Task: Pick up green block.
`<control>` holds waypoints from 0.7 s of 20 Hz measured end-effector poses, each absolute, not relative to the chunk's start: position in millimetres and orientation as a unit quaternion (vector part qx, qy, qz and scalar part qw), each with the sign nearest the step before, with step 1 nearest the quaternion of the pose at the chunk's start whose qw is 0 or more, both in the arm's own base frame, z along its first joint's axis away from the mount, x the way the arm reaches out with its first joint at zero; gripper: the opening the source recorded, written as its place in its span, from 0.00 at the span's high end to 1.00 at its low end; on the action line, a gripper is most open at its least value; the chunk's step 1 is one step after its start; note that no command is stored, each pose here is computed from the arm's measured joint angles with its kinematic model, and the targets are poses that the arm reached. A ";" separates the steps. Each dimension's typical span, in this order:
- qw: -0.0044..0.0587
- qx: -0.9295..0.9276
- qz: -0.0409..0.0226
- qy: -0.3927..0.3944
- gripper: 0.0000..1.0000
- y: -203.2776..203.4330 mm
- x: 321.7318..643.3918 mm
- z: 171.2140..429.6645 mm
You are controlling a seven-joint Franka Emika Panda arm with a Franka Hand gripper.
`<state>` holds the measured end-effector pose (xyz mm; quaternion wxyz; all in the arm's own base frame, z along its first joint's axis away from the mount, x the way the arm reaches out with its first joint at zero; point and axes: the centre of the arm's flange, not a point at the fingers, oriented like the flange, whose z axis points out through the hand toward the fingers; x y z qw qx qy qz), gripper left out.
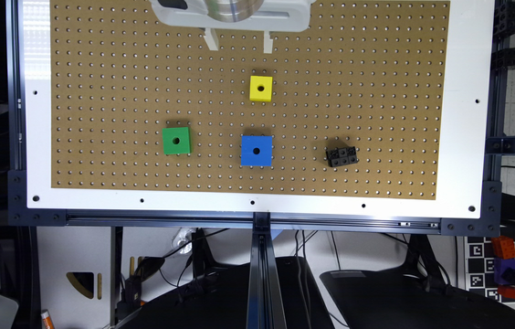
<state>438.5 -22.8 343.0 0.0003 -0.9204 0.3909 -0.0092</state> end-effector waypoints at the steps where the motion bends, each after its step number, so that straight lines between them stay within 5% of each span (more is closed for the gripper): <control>1: 0.000 -0.920 -0.009 0.391 0.00 -22.7 438.5 343.0; 7: 0.000 -0.920 -0.011 0.393 0.00 -35.6 438.7 344.4; 14: 0.001 -0.920 -0.020 0.391 0.00 -65.9 449.0 352.0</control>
